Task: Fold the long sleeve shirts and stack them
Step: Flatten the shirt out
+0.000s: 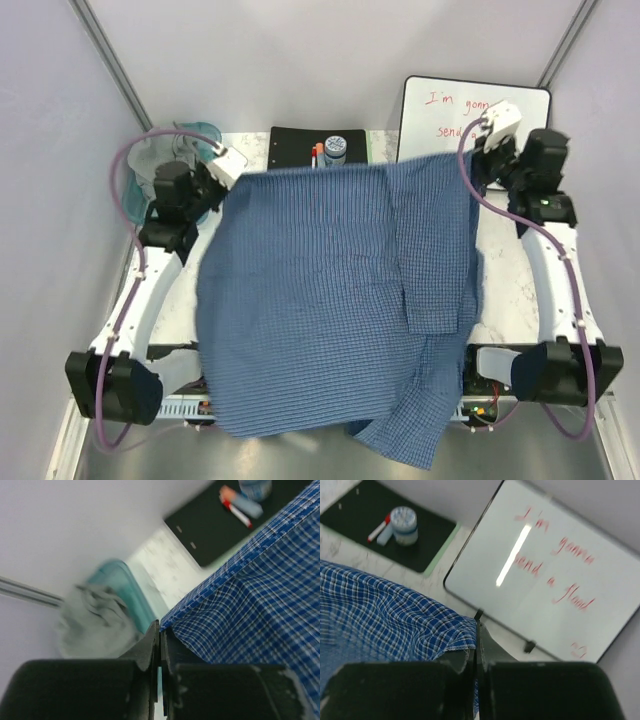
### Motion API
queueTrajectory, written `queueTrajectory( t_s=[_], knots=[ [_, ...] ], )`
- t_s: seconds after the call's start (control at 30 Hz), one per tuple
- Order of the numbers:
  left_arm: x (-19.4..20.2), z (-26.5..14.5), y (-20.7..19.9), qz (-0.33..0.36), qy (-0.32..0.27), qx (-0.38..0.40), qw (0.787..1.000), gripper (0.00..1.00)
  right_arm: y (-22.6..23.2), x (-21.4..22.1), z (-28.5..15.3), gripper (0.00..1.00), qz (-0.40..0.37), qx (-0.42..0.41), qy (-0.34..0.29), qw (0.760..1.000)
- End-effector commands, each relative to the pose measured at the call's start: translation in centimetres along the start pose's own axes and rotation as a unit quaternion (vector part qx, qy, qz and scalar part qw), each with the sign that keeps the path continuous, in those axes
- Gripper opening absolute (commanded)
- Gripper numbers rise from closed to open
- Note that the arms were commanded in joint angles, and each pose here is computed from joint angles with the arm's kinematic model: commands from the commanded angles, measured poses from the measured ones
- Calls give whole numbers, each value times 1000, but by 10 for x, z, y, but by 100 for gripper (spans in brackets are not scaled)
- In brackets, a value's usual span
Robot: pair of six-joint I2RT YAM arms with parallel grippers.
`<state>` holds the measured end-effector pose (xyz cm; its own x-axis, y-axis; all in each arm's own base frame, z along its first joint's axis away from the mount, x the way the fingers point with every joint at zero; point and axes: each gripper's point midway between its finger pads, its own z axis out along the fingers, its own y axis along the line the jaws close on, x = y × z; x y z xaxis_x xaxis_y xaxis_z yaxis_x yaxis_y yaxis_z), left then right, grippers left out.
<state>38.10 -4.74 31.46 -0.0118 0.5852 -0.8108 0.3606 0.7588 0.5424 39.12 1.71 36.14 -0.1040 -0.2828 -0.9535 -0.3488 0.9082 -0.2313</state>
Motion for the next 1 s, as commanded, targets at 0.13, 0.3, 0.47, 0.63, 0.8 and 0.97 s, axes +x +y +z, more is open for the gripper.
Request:
queueTrajectory(
  t_s=[0.13,0.3,0.47,0.63,0.8,0.97],
  knots=[
    [95,96,-18,12,85,4,996,2,-7,120,78,0,0,-15,100,995],
    [116,144,-25,-6,119,32,992,2,-8,161,118,0,10,-12,150,989],
    [142,177,-21,4,165,29,986,3,-9,162,153,2,15,17,160,987],
    [121,170,-2,-24,170,7,985,27,-34,150,151,45,19,67,201,977],
    [122,102,-47,-42,198,97,974,54,-49,147,90,86,-11,57,272,961],
    [136,1,-130,-21,228,253,940,55,0,165,23,78,-18,-83,319,944]
  ],
)
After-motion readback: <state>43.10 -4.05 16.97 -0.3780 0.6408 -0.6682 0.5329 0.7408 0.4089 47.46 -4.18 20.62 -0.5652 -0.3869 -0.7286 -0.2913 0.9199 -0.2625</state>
